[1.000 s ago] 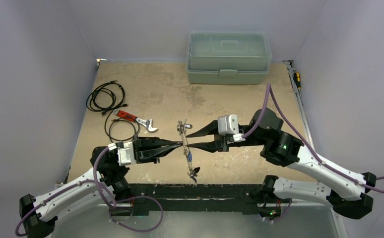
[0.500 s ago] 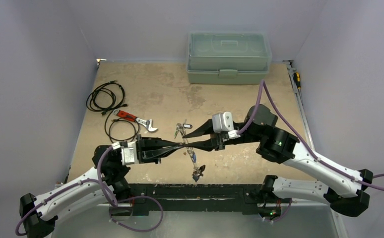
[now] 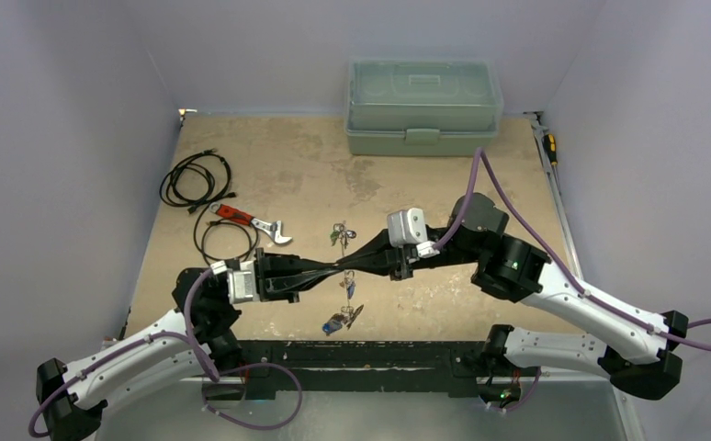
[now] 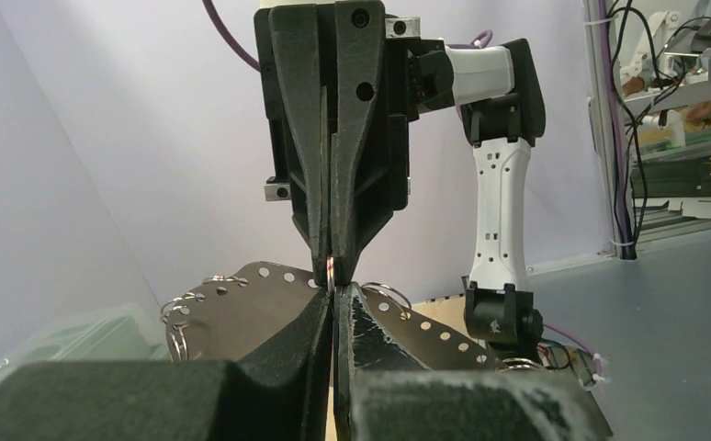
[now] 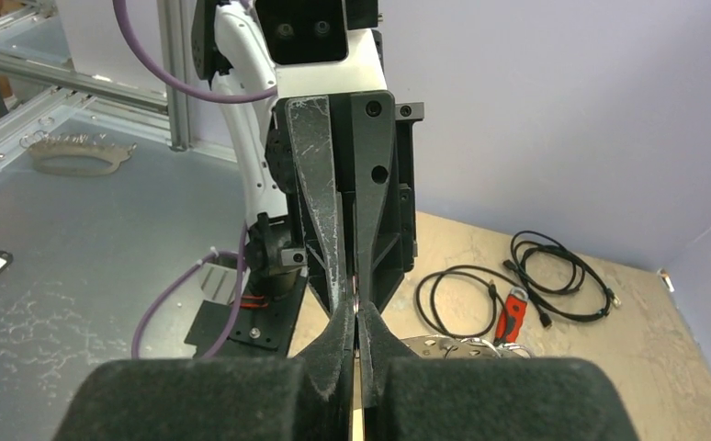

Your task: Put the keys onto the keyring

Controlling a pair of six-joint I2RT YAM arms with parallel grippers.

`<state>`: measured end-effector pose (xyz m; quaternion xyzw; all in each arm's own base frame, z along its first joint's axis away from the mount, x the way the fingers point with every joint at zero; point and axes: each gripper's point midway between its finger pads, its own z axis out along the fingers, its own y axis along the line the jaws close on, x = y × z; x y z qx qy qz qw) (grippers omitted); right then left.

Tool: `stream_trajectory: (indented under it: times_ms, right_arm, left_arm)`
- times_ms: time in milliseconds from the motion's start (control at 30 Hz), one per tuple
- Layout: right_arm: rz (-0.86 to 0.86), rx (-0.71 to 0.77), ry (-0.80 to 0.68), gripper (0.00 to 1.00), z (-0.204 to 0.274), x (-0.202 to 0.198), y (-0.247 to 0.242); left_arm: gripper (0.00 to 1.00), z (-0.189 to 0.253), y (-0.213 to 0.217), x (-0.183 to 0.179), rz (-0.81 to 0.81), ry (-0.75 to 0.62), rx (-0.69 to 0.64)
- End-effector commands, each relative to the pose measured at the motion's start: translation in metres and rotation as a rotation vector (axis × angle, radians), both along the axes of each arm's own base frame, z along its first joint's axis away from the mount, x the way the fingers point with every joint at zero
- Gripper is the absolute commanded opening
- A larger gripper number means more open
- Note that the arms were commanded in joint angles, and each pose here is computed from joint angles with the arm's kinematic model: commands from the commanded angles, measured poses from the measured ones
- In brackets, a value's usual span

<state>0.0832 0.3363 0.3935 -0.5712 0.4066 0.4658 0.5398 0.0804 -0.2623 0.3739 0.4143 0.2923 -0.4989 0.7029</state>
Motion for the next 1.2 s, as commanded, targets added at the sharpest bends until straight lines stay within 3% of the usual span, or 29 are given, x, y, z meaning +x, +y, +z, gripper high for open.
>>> stream_trajectory:
  times_ms: [0,67,233,333,700,933,1167]
  right_arm:
    - [-0.028,-0.006,-0.006,0.00,0.002,0.006,0.001]
    - [-0.043,-0.005,-0.010,0.00,0.002,0.008,0.000]
    - [-0.102,0.006,-0.032,0.00,0.009,0.016,-0.007]
    - [-0.140,-0.026,-0.033,0.00,0.006,0.022,-0.009]
    - [-0.309,-0.300,0.027,0.00,-0.030,0.054,-0.017]
    - [-0.462,-0.538,-0.011,0.00,-0.063,0.081,-0.025]
    - [-0.387,-0.482,-0.025,0.00,-0.057,0.068,-0.014]
  left_arm:
    - [0.00,0.022,0.009,0.002,0.047,-0.047,-0.060]
    - [0.01,0.020,0.009,0.006,0.068,-0.038,-0.044]
    - [0.39,0.010,0.007,0.013,0.126,-0.071,0.059]
    - [0.50,0.002,0.010,0.018,0.170,-0.082,0.119]
    - [0.45,-0.037,0.007,0.030,0.218,-0.166,0.428]
    - [0.43,-0.047,0.009,0.040,0.259,-0.155,0.480]
    - [0.35,-0.058,0.005,0.054,0.306,-0.112,0.501]
